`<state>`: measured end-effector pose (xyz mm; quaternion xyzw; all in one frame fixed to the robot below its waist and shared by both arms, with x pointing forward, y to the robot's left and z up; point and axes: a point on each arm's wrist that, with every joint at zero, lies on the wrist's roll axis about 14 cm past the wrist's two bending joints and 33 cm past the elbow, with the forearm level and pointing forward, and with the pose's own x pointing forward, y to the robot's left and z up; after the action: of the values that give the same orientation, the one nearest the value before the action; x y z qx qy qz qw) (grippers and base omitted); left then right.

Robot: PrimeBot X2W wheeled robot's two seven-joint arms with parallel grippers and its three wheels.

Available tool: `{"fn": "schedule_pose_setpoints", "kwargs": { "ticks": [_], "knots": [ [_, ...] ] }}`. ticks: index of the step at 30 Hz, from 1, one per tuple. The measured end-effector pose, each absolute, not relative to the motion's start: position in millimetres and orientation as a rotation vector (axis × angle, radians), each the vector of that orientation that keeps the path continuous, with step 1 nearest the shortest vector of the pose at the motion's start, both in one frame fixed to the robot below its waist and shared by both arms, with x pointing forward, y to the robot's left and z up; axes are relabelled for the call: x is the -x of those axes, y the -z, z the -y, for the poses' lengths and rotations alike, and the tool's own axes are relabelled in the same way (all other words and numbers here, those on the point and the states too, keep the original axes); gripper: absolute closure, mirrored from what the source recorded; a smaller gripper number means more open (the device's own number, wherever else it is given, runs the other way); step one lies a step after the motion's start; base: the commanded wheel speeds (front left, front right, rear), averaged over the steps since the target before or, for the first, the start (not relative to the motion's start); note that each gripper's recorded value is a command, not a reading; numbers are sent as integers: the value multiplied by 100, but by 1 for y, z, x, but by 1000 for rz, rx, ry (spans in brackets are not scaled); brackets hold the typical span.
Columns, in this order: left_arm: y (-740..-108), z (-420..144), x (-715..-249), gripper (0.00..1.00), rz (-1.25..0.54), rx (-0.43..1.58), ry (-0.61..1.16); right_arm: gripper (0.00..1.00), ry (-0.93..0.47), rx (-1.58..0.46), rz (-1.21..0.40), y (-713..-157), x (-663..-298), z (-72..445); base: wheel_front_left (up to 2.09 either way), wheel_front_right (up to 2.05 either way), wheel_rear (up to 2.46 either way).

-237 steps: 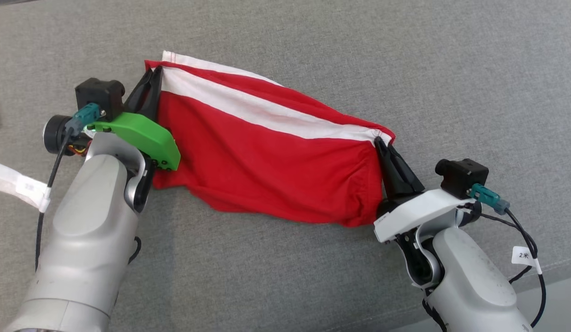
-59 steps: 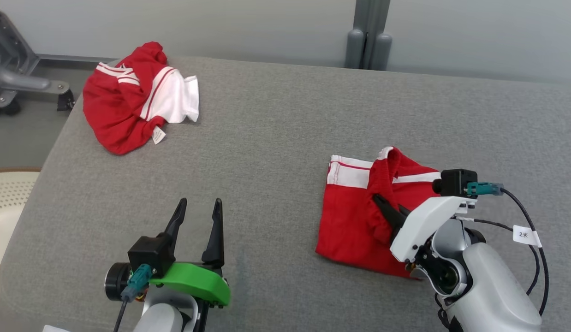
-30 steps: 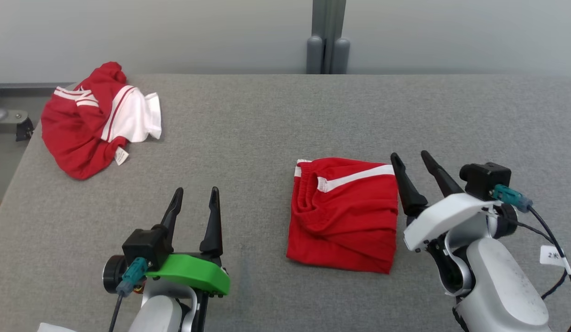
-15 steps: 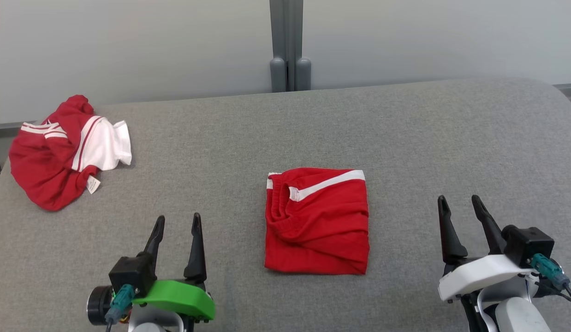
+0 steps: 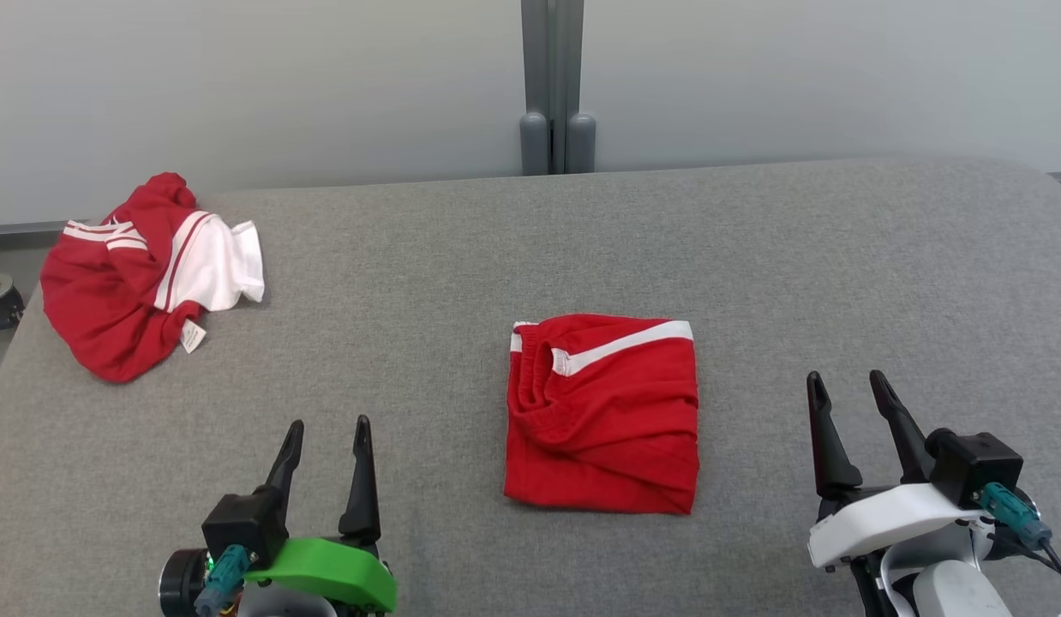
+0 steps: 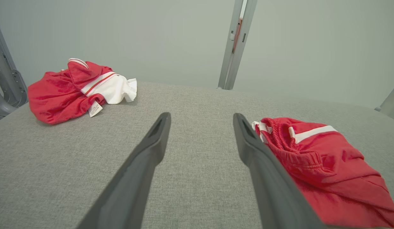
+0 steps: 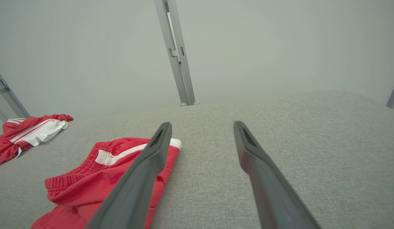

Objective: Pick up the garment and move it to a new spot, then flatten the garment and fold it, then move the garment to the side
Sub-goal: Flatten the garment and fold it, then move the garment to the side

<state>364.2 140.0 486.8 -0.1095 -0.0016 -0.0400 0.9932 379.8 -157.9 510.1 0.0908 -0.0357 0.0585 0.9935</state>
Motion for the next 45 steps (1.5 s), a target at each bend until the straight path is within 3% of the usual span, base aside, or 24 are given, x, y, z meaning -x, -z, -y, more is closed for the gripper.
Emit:
{"fn": "schedule_pose_setpoints", "kwargs": {
  "ticks": [10, 18, 26, 37, 38, 39, 43, 45],
  "knots": [
    [-487, -140, -364, 0, 4, 225, 75, 0, -131, -185, 59, -506, -382, 153, 0, 0, 0],
    [-482, -141, -365, 0, -12, 225, 64, 0, -111, -213, -62, -492, -404, 158, 0, 0, 0],
    [-482, -160, -363, 0, -8, 232, -3, 0, -205, -212, -259, -468, -428, 124, 0, 0, 0],
    [-474, -198, -348, 0, -24, 229, -138, 0, -306, -234, -572, -401, -432, 76, 0, 0, 0],
    [-474, -201, -347, 0, -25, 228, -146, 7, -312, -233, -589, -397, -432, 73, 0, 0, 0],
    [-473, -204, -346, 0, -28, 227, -155, 41, -315, -239, -609, -392, -432, 71, 0, 0, 0],
    [-467, -207, -346, 0, -45, 216, -167, 100, -322, -245, -627, -385, -438, 66, 0, 0, 0],
    [-466, -205, -348, 0, -49, 210, -158, 100, -319, -257, -607, -389, -442, 66, 0, 0, 0]
  ]
}}
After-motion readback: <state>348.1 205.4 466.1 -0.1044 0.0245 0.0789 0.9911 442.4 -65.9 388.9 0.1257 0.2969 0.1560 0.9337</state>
